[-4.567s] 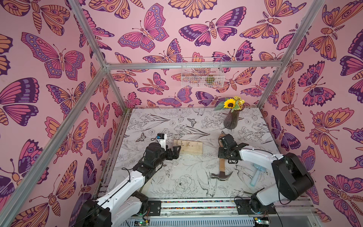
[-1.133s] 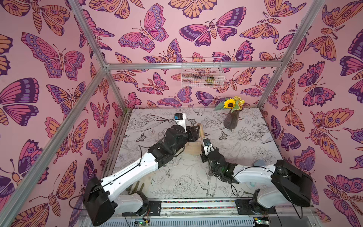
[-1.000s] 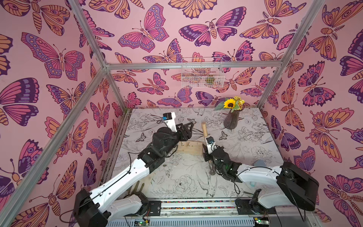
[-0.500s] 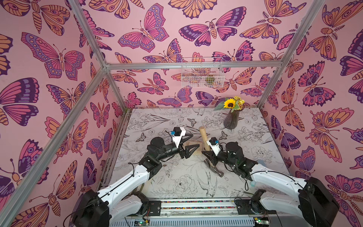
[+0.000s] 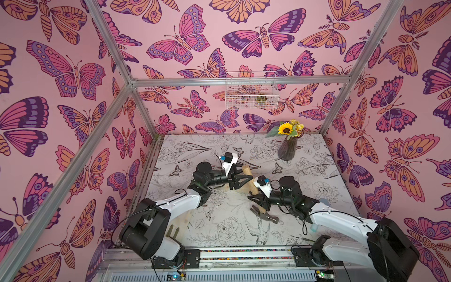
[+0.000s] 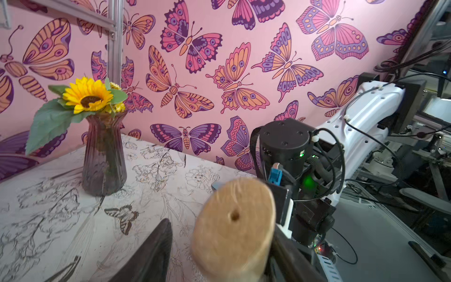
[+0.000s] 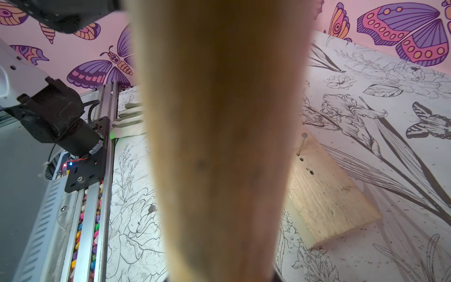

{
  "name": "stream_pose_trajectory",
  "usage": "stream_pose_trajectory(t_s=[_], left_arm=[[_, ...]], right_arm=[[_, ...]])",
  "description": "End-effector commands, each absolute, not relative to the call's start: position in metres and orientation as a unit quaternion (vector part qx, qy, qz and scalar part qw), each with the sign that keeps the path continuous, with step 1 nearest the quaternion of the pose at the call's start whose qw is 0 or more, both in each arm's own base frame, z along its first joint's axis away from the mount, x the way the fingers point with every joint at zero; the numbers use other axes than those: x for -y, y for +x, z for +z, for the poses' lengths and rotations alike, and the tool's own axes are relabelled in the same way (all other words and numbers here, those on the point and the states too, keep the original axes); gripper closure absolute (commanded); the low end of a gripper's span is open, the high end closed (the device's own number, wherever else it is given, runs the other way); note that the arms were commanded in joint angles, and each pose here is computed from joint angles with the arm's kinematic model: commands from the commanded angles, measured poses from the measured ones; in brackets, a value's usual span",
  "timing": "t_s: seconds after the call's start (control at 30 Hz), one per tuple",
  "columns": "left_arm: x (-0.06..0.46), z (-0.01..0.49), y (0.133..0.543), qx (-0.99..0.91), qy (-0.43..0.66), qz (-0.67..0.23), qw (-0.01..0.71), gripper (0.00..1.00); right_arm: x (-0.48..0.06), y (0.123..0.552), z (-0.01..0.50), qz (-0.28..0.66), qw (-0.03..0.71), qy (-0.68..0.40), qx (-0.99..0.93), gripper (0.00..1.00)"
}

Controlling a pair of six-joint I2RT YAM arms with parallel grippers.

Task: Use a claw hammer to pull out a nail
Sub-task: Pick up the hammer at the center of the board.

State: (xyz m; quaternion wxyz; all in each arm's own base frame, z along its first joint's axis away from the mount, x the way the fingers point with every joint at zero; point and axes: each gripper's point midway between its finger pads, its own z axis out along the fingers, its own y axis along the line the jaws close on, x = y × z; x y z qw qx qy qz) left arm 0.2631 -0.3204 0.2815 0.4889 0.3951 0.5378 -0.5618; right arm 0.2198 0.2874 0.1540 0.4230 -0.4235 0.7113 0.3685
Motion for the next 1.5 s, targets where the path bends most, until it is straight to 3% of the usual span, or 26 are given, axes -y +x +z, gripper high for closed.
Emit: stream_pose_trajectory(t_s=[0.0,0.13,0.17,0.2,0.33,0.47,0.63,0.93,1.1,1.13,1.2,1.27,1.47], left_arm=[[0.319,0.308,0.249,-0.479,0.426,-0.587,0.495,0.5],[0.318,0.309,0.248,-0.475,0.429,-0.588,0.495,0.79],[0.317,0.309,0.248,-0.476,0.427,-0.588,0.495,0.93],[0.316,0.31,0.25,-0.479,0.421,-0.587,0.498,1.0],[0.312,0.317,0.254,-0.49,0.403,-0.578,0.512,1.0],[0.314,0.323,0.257,-0.517,0.397,-0.555,0.516,1.0],[0.32,0.331,0.249,-0.53,0.411,-0.527,0.522,1.0],[0.326,0.339,0.243,-0.533,0.419,-0.533,0.507,1.0],[0.325,0.337,0.245,-0.539,0.412,-0.531,0.509,1.0],[0.325,0.337,0.245,-0.54,0.41,-0.531,0.508,0.97],[0.324,0.337,0.245,-0.543,0.406,-0.53,0.509,0.78],[0.321,0.337,0.244,-0.542,0.405,-0.528,0.512,0.66],[0.295,0.347,0.243,-0.548,0.375,-0.514,0.543,0.3]], right_arm=[[-0.298,0.22,0.188,0.389,0.465,-0.444,-0.66,1.0],[-0.294,0.227,0.186,0.379,0.475,-0.43,-0.668,1.0],[-0.293,0.229,0.186,0.375,0.479,-0.423,-0.672,1.0],[-0.29,0.233,0.185,0.368,0.484,-0.414,-0.677,0.97],[-0.279,0.252,0.18,0.328,0.488,-0.365,-0.722,0.55],[-0.277,0.252,0.18,0.325,0.467,-0.361,-0.739,0.36],[-0.282,0.245,0.198,0.352,0.489,-0.364,-0.71,0.35],[-0.304,0.226,0.235,0.433,0.508,-0.402,-0.627,0.43],[-0.311,0.231,0.24,0.441,0.511,-0.404,-0.617,0.56],[-0.312,0.233,0.238,0.439,0.511,-0.403,-0.619,0.61],[-0.313,0.236,0.235,0.437,0.513,-0.399,-0.622,0.72],[-0.312,0.239,0.234,0.436,0.518,-0.392,-0.623,0.83],[-0.31,0.242,0.238,0.432,0.533,-0.38,-0.62,0.97]])
